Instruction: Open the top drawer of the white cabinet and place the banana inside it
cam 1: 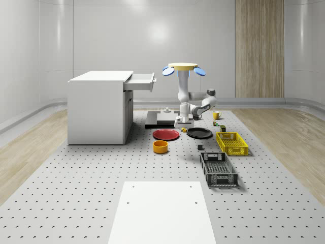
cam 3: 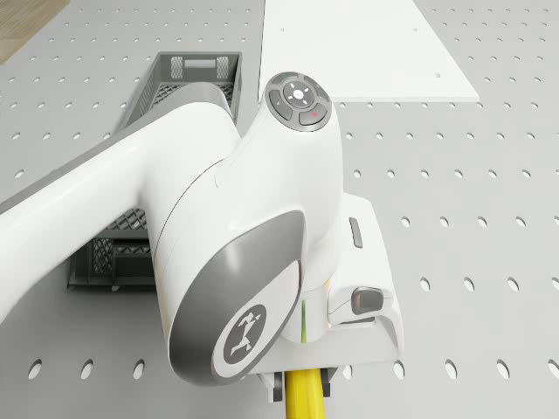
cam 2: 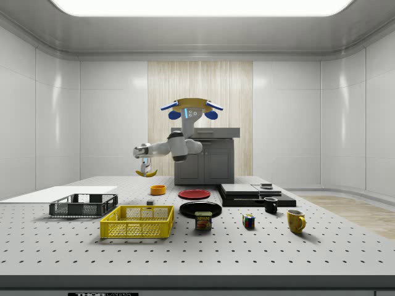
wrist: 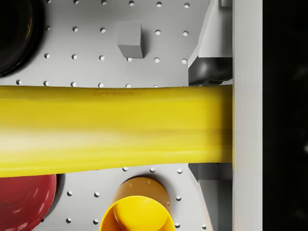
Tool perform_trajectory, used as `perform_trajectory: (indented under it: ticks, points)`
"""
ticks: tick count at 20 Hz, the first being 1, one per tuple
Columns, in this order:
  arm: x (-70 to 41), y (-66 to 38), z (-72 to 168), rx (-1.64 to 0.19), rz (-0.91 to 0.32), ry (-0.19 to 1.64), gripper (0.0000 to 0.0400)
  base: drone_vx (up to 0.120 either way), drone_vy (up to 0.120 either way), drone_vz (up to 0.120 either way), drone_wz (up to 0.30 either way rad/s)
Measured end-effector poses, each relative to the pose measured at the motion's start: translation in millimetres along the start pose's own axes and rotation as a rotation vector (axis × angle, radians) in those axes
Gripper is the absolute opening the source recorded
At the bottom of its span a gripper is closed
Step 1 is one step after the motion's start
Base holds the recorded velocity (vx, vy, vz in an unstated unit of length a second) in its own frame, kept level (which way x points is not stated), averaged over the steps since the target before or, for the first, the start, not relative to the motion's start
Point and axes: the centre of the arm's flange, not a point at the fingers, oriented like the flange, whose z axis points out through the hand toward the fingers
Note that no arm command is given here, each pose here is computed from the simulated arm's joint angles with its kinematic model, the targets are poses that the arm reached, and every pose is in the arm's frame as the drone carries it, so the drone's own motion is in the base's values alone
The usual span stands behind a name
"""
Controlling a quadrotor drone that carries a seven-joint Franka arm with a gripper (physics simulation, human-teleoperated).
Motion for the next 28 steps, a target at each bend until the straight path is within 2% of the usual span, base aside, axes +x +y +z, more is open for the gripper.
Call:
perform_trajectory:
  ticks: [28]
  points:
    - [0.0, 0.0, -0.2, 0.0, -0.001, 0.0, 0.019, -0.12, 0.0, 0.12, 0.0]
